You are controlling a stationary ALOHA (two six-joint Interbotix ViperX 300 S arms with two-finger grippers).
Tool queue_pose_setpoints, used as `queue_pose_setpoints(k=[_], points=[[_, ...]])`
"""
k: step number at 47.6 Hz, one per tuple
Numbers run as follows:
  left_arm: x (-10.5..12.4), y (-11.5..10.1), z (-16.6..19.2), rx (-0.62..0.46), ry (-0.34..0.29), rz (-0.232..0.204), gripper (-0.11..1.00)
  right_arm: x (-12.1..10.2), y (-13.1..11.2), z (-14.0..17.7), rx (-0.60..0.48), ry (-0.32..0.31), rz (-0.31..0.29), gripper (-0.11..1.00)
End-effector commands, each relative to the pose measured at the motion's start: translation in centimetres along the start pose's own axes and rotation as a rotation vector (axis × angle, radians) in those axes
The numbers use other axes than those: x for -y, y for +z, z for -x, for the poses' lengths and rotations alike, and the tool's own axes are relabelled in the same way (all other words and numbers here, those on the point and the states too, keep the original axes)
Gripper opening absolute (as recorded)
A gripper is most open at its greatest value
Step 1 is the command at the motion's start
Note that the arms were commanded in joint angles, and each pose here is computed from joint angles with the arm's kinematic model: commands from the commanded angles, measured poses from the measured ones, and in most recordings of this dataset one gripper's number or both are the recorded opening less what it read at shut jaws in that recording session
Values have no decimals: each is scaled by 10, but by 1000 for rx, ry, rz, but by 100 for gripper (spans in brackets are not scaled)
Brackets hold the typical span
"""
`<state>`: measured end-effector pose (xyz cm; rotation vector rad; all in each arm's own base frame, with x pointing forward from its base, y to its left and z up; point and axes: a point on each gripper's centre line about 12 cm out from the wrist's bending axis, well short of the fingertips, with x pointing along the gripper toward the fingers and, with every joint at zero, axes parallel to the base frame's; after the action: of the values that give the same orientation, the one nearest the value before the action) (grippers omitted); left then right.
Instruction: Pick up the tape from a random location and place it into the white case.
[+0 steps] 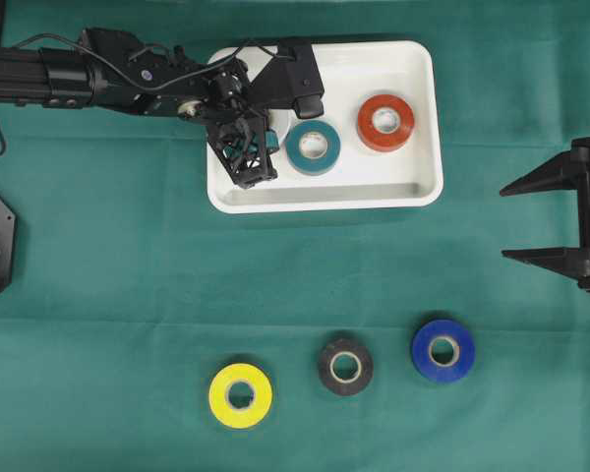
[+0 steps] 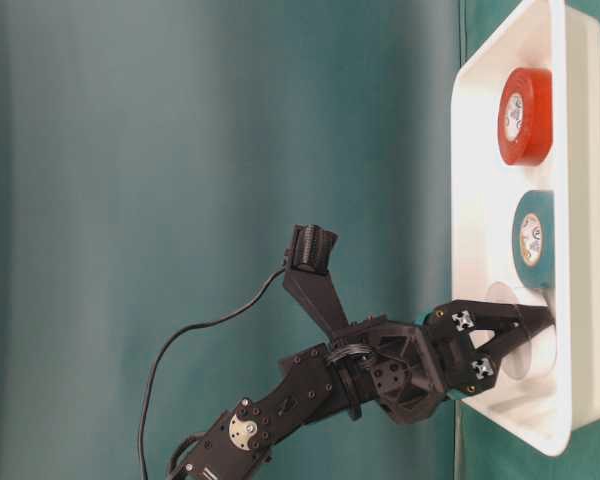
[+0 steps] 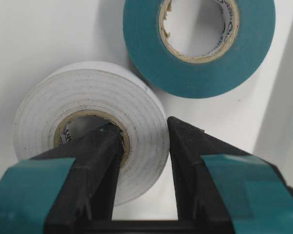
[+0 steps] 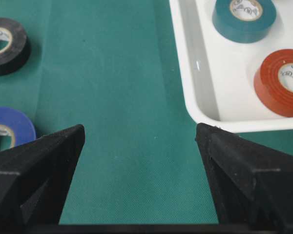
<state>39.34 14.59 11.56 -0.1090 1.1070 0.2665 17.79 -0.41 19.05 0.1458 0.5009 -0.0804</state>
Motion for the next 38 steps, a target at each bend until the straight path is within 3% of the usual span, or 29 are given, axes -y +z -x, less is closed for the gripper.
queue_pose_setpoints(k=[1, 23, 25, 34, 38], points=[[-1, 6, 8, 23, 2, 1, 24, -1, 6, 0, 11, 1, 2, 88], [6, 1, 8, -4, -9, -5, 25, -1, 6, 0, 9, 0, 2, 88], [6, 1, 8, -5, -9, -7, 31, -1, 6, 0, 9, 0, 2, 88], [5, 1, 9, -1, -8, -5, 83, -1, 6, 0, 9, 0, 0, 88], [5, 2, 9, 1, -7, -5, 97, -1, 6, 0, 9, 0, 0, 88]])
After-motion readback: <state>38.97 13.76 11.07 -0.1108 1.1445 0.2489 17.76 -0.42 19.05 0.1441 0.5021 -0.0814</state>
